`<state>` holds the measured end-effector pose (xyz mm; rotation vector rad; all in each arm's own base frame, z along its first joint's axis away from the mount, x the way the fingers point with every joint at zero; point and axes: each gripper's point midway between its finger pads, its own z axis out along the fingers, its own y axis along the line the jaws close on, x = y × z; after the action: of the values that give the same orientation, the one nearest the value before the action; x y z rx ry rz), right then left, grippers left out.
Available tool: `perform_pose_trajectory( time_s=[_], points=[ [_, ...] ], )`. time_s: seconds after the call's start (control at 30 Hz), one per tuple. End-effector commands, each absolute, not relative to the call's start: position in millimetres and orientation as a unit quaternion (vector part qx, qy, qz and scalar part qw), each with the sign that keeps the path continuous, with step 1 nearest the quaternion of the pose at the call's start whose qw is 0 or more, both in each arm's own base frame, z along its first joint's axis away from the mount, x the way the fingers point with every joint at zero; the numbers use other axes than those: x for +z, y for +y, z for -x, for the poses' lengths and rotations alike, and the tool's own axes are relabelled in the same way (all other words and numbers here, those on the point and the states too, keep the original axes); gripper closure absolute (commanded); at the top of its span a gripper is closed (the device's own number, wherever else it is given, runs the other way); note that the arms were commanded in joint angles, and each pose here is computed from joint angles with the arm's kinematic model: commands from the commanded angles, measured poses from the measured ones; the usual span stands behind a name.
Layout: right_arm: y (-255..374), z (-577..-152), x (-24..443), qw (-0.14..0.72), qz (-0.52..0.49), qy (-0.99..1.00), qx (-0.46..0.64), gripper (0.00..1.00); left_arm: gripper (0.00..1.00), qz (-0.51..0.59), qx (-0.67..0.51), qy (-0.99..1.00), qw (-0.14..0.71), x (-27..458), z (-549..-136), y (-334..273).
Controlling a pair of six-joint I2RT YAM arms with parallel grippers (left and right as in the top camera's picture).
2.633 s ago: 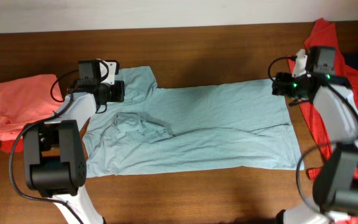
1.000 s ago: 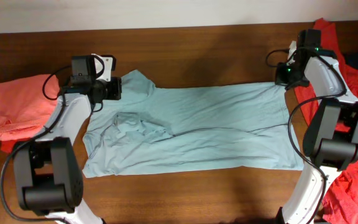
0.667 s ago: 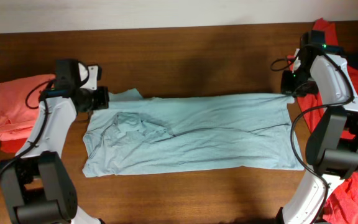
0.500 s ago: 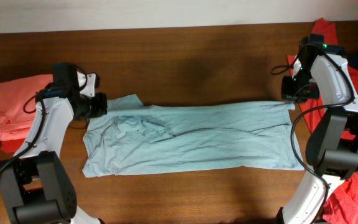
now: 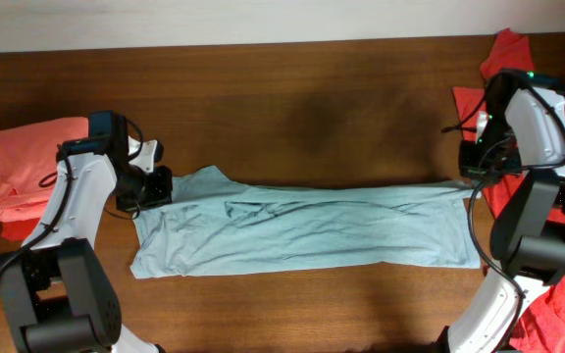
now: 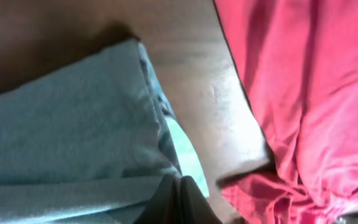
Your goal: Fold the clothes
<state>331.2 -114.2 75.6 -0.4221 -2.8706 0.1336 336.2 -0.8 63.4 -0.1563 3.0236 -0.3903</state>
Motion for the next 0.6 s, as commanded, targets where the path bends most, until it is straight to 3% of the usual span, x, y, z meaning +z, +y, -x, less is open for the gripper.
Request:
perform_pose_trajectory(
  time_s=[0.0,0.37,0.57],
  points=[
    [-122.0,-324.8,86.8,0.114,0.162,-0.978,0.063,0.91,0.99,0.056,-0.133,0.989,0.044,71.0,-331.4,-2.1],
    [-110.6,-293.3,59.1,0.171,0.161,-0.971,0.050,0.80,0.99,0.061,-0.133,0.989,-0.001,69.8,-309.6,-3.8],
    [-108.2,-284.5,56.2,0.188,0.160,-0.968,0.049,0.76,0.92,0.064,-0.126,0.990,-0.022,68.2,-299.3,-2.4]
  ],
)
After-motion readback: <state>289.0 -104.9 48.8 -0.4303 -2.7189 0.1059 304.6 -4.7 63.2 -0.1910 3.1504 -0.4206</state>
